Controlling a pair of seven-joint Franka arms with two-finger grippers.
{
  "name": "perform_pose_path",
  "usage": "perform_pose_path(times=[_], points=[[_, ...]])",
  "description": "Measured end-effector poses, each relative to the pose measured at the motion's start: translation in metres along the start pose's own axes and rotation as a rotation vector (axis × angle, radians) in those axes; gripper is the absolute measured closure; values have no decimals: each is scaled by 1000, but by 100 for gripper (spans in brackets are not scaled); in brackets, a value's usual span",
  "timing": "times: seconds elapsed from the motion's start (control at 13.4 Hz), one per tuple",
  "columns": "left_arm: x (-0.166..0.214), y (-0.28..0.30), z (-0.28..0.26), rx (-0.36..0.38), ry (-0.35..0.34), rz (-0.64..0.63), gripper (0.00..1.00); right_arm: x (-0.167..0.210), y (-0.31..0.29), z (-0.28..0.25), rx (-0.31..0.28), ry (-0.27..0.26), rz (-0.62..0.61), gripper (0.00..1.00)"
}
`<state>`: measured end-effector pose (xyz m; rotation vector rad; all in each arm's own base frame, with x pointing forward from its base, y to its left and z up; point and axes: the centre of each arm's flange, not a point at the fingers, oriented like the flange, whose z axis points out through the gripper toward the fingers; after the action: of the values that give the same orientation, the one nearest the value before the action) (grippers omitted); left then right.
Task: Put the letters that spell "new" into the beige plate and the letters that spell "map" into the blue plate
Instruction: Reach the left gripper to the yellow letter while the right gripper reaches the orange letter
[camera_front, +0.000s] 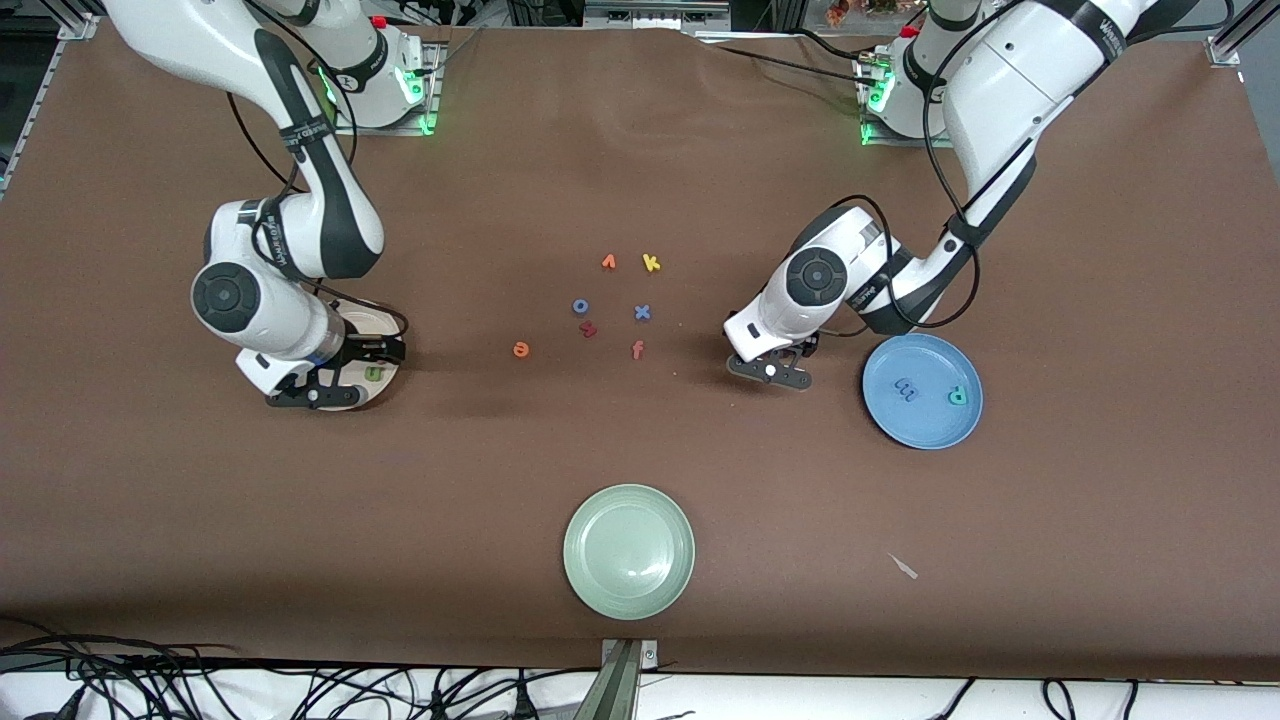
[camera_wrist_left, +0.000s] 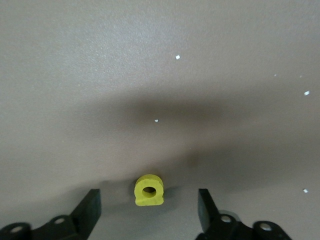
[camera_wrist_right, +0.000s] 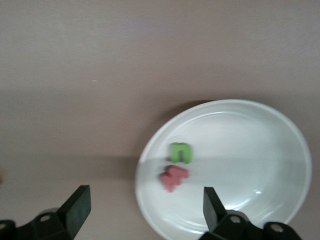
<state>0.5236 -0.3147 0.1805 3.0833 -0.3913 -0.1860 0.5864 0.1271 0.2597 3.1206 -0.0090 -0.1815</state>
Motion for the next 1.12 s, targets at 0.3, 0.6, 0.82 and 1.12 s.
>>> perform_pose_path(times=[0.3,0.6,0.82,1.12], points=[[-3,-2,10,7,-14,4,25,-14,-67,-4,33,-1,114,0],[-1,-8,8,12,-9,-2,69,-37,-133,-9,53,-3,221,0],[3,-12,3,12,0,-11,73,-51,-167,3,49,-4,254,0],[20,-53,-42,82,2,11,73,-51,-180,39,56,3,334,0]])
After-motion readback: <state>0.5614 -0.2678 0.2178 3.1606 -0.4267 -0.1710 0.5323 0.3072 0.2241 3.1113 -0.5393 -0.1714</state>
